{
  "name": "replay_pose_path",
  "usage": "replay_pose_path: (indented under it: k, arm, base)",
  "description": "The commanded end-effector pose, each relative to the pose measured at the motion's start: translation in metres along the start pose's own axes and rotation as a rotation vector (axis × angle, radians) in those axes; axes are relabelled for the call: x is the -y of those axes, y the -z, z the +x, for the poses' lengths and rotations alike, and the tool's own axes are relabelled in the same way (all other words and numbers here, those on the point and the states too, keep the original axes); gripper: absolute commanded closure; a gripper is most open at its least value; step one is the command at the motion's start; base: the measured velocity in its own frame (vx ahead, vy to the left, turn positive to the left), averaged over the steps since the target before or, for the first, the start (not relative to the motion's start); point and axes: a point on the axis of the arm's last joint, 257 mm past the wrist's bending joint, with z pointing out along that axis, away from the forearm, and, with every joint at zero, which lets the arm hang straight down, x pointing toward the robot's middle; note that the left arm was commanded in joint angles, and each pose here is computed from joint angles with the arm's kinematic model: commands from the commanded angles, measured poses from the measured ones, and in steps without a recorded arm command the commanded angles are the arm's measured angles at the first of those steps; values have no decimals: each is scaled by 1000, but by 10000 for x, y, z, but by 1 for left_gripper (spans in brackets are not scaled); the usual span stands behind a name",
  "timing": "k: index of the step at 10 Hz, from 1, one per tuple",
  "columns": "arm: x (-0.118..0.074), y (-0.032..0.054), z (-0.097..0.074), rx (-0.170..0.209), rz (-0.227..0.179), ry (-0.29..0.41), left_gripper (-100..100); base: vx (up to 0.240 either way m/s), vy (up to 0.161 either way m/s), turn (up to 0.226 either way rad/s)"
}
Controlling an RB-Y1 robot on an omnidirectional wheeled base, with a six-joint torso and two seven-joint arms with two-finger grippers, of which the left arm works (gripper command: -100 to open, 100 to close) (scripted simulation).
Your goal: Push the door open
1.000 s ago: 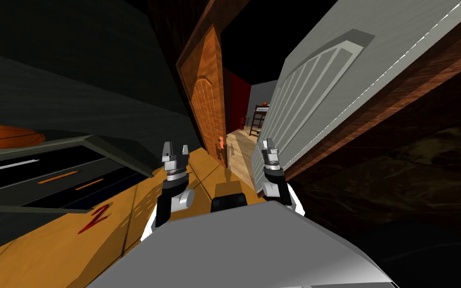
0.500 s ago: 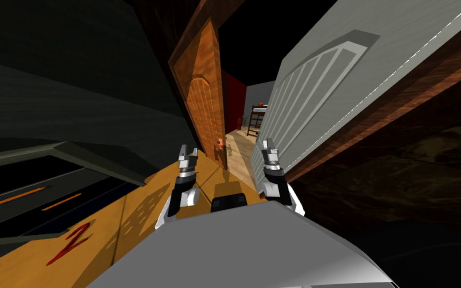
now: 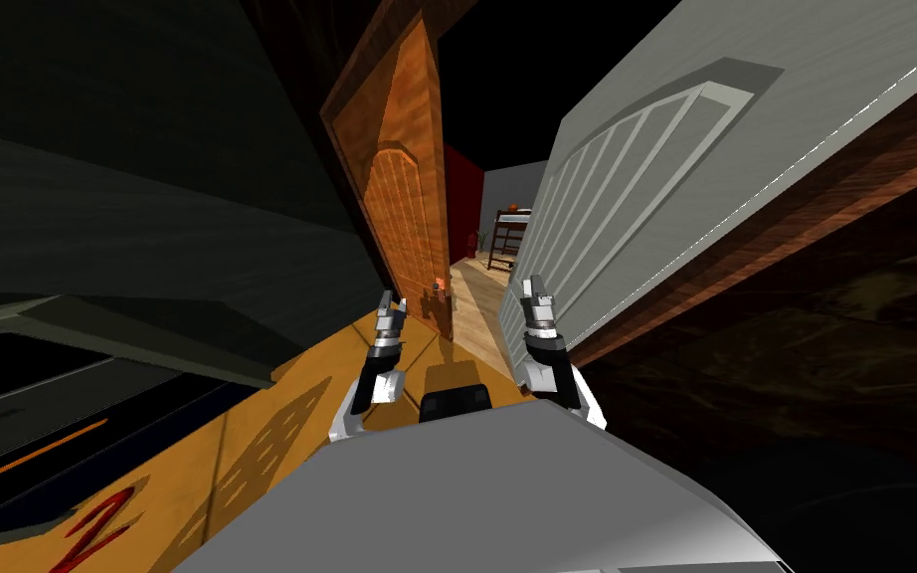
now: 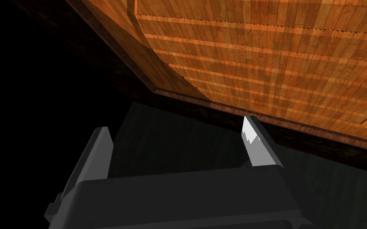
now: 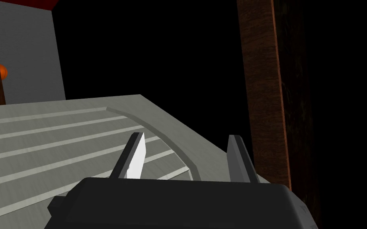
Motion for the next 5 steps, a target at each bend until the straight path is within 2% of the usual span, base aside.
replay_pose_path:
  k: [1,5]
  arm:
    - [-179,-1,59,-17,-37,12,-100]
    - [-603,31,271,-60,-125,41,-100]
  base:
    - [95,110,-103]
    - [77,110,-118]
